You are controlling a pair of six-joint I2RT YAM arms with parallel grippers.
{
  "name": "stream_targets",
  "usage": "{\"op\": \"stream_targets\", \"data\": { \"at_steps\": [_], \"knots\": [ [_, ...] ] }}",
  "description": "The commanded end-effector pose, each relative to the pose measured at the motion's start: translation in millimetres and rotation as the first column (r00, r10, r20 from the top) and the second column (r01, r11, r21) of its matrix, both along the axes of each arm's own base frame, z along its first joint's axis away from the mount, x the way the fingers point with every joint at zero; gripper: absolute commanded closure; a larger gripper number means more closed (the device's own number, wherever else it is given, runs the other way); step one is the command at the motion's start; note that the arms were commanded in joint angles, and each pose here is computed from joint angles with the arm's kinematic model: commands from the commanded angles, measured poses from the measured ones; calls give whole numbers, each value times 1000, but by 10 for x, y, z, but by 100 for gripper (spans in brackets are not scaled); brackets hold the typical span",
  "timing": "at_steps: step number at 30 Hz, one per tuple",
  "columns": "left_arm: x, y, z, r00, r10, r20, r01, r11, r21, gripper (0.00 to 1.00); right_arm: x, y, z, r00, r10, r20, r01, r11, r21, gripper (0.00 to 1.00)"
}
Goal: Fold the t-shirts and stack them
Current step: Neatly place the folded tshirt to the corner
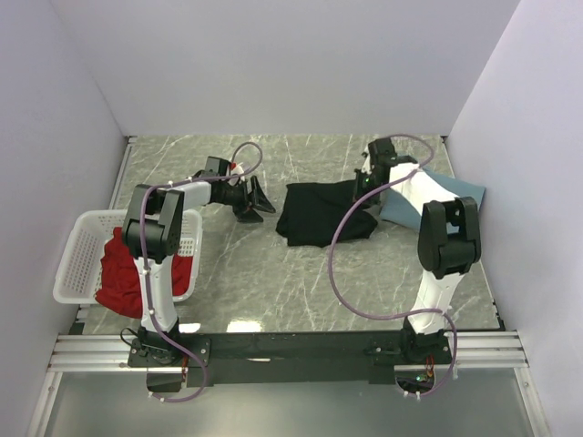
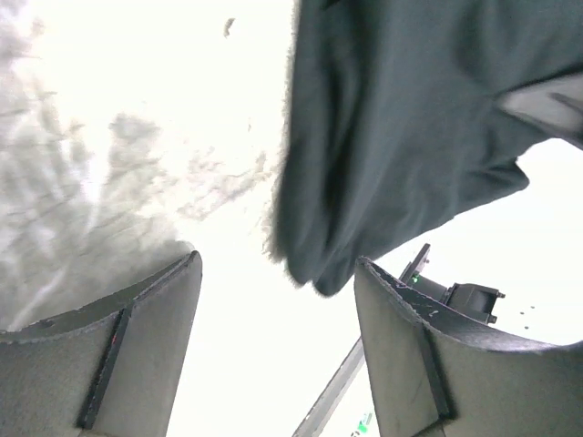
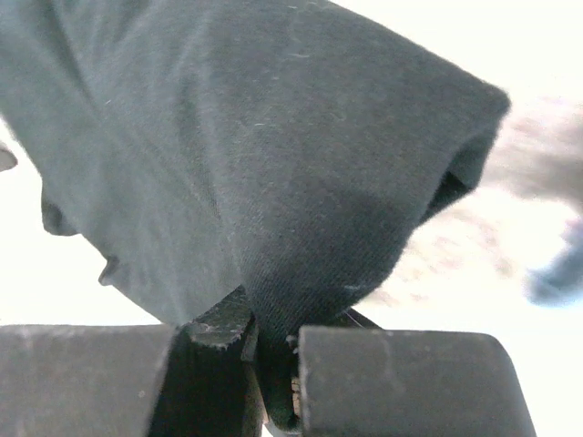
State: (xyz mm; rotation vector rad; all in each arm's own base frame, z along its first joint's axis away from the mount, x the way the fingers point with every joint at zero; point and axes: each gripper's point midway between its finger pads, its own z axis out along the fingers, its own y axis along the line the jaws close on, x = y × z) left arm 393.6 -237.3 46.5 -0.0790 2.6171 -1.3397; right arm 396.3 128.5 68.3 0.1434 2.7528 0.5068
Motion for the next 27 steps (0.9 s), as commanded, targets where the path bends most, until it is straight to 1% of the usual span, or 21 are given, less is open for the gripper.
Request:
{"op": "stream_targets", "data": {
  "at_steps": [1, 6, 11, 14, 19, 21, 24, 25, 27],
  "knots": [
    [49, 61, 167, 998, 6, 59, -6, 1000, 4, 26, 23, -325, 501, 997, -14, 72, 22, 993, -120, 100],
    [0, 82, 108, 999, -7, 54, 7, 1000, 12, 26, 97, -553, 801, 996, -40, 80, 56, 976, -211, 100],
    [8, 85, 77, 999, -9, 52, 9, 1000, 12, 26, 215, -751, 1085, 991, -68, 118, 95, 967, -237, 100],
    [14, 78, 49, 999, -10, 44, 9, 1000, 8, 26, 216, -877, 1144, 990, -89, 112, 117, 955, -273, 100],
    [28, 66, 21, 999, -8, 41, 8, 1000, 6, 26, 214, -1122, 1359, 985, -106, 138, 145, 936, -321, 100],
    [27, 72, 5, 999, -7, 39, 7, 1000, 6, 26, 202, -1229, 1449, 981, -115, 154, 160, 930, -331, 100],
    [10, 65, -21, 1000, -6, 31, 6, 1000, 4, 26, 189, -1251, 1568, 977, -107, 186, 163, 935, -315, 100],
    [15, 64, -18, 999, -5, 32, 5, 1000, 3, 26, 189, -1395, 1587, 972, -138, 192, 194, 929, -314, 100],
    [7, 64, -35, 1000, -5, 28, 5, 1000, 2, 26, 181, -1404, 1658, 969, -136, 205, 193, 937, -292, 100]
  ]
}}
